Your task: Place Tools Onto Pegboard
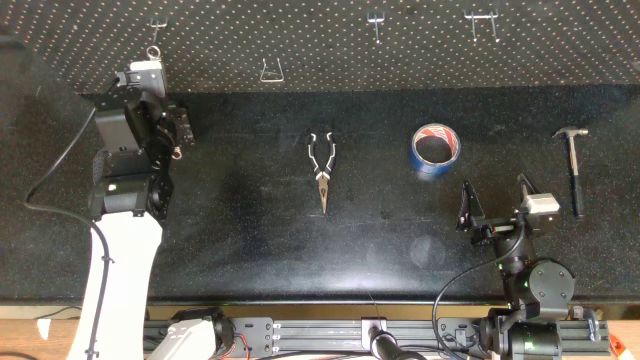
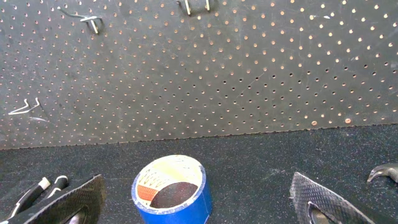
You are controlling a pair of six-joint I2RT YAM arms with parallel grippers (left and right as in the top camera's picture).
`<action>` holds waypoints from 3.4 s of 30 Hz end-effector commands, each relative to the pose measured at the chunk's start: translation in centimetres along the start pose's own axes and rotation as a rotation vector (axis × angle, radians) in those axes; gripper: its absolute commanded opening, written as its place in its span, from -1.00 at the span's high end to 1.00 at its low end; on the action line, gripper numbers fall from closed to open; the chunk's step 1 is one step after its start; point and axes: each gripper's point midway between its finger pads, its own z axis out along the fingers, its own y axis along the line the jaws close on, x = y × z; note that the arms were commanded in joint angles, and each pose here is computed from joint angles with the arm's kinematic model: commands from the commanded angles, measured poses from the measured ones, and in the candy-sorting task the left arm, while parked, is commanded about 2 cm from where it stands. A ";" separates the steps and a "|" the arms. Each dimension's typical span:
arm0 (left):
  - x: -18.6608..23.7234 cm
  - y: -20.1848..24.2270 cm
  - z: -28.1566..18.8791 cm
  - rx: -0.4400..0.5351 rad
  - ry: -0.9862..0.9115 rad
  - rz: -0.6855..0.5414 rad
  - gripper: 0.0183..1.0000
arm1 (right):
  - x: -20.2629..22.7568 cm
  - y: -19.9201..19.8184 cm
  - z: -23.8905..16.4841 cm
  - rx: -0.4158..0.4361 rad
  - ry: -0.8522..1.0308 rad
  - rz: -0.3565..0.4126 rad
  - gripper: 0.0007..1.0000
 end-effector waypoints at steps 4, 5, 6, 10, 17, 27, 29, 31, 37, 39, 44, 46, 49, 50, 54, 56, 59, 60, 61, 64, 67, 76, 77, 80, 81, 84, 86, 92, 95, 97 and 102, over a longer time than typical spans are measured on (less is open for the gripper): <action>-2.6 0.4 -0.1 -0.025 -0.070 0.007 0.98 | 0.2 -0.1 0.0 0.005 0.001 0.007 -0.94; -2.6 0.4 0.0 -0.026 -0.070 0.007 0.98 | 0.2 -0.1 0.0 0.005 0.001 0.007 -0.94; -2.6 0.4 0.0 -0.025 -0.070 0.007 0.98 | 0.2 -0.1 0.0 0.005 0.001 0.007 -0.94; -2.6 0.5 0.0 -0.030 -0.069 0.007 0.98 | 0.2 -0.1 0.0 0.005 0.001 0.007 -0.94; -2.5 1.4 0.0 -0.045 -0.066 -0.014 0.98 | 0.2 -0.1 0.0 0.005 0.001 0.007 -0.94; -2.1 0.6 0.5 0.000 -0.050 -0.010 0.98 | 0.2 -0.1 0.0 0.005 0.001 0.007 -0.94; -1.9 0.5 0.7 0.001 -0.045 -0.010 0.99 | 0.2 -0.1 0.0 0.005 0.001 0.007 -0.94; -1.7 0.5 1.0 0.001 -0.037 -0.009 0.98 | 0.2 -0.1 0.0 0.005 0.001 0.007 -0.94; -1.5 0.5 1.6 0.002 -0.029 -0.009 0.98 | 0.2 -0.1 0.0 0.005 0.001 0.007 -0.94; -1.6 0.5 1.9 0.001 -0.035 -0.009 0.98 | 0.2 -0.1 0.0 0.005 0.001 0.007 -0.94; -1.8 0.4 2.8 0.001 -0.038 -0.009 0.98 | 0.2 -0.1 0.0 0.004 0.001 0.007 -0.94; -2.0 0.4 3.1 0.001 -0.038 -0.009 0.98 | 0.2 -0.1 0.0 0.005 0.001 0.007 -0.95; -2.7 0.4 3.6 0.000 -0.060 -0.010 0.98 | 0.2 -0.1 0.0 0.005 0.001 0.007 -0.94; -2.8 0.4 3.7 0.000 -0.067 -0.011 0.98 | 0.2 -0.1 0.0 0.005 0.001 0.007 -0.94; -2.7 0.3 4.4 0.001 -0.057 -0.010 0.98 | 0.2 -0.1 0.0 0.005 0.001 0.007 -0.94; -2.5 0.2 4.7 0.004 -0.052 -0.008 0.98 | 0.2 -0.1 0.0 0.005 0.001 0.007 -0.94; -2.4 -0.3 5.0 0.015 -0.050 0.002 0.98 | 0.2 -0.1 0.0 0.005 0.001 0.007 -0.94; -2.5 -0.5 5.1 0.023 -0.054 0.002 0.98 | 0.2 -0.1 0.0 0.005 0.001 0.007 -0.94; -2.6 -0.6 5.2 0.025 -0.058 0.002 0.98 | 0.2 -0.1 0.0 0.005 0.001 0.007 -0.94; -2.9 -0.5 5.2 0.024 -0.072 0.002 0.98 | 0.2 -0.1 0.0 0.005 0.001 0.007 -0.94; -2.9 -0.5 5.2 0.024 -0.071 0.002 0.96 | 0.2 -0.1 0.0 0.005 0.001 0.007 -0.94; -2.9 -0.5 5.3 0.023 -0.070 0.002 -0.51 | 0.2 -0.1 0.0 0.005 0.001 0.007 -0.94; -2.9 -0.5 5.3 0.023 -0.070 0.004 -0.76 | 0.2 -0.1 0.0 0.005 0.001 0.007 -0.95; -2.8 -0.5 5.1 0.022 -0.066 0.004 -0.99 | 0.2 -0.1 0.0 0.005 0.001 0.007 -0.94; -2.8 -0.5 4.8 0.023 -0.062 0.004 -0.99 | 0.2 -0.1 0.0 0.005 0.001 0.007 -0.94; -2.8 0.2 3.6 -0.008 -0.057 0.003 -0.99 | 0.2 -0.1 0.0 0.005 0.001 0.007 -0.94; -2.6 1.2 2.6 -0.061 -0.042 0.002 -0.99 | 0.2 -0.1 0.0 0.005 0.001 0.007 -0.94; -3.7 1.6 -1.8 -0.075 -0.082 0.001 -0.99 | 0.2 -0.1 0.0 0.005 0.001 0.007 -0.94; -2.3 1.7 -3.8 -0.077 -0.033 0.007 -0.99 | 0.2 -0.1 0.0 0.005 0.001 0.007 -0.94; -1.8 2.6 -5.2 -0.120 -0.018 0.007 -0.99 | 0.2 -0.1 0.0 0.004 0.001 0.007 -0.94; 0.9 3.6 -7.9 -0.173 0.069 0.020 -0.99 | 0.2 -0.1 0.0 0.005 0.001 0.007 -0.95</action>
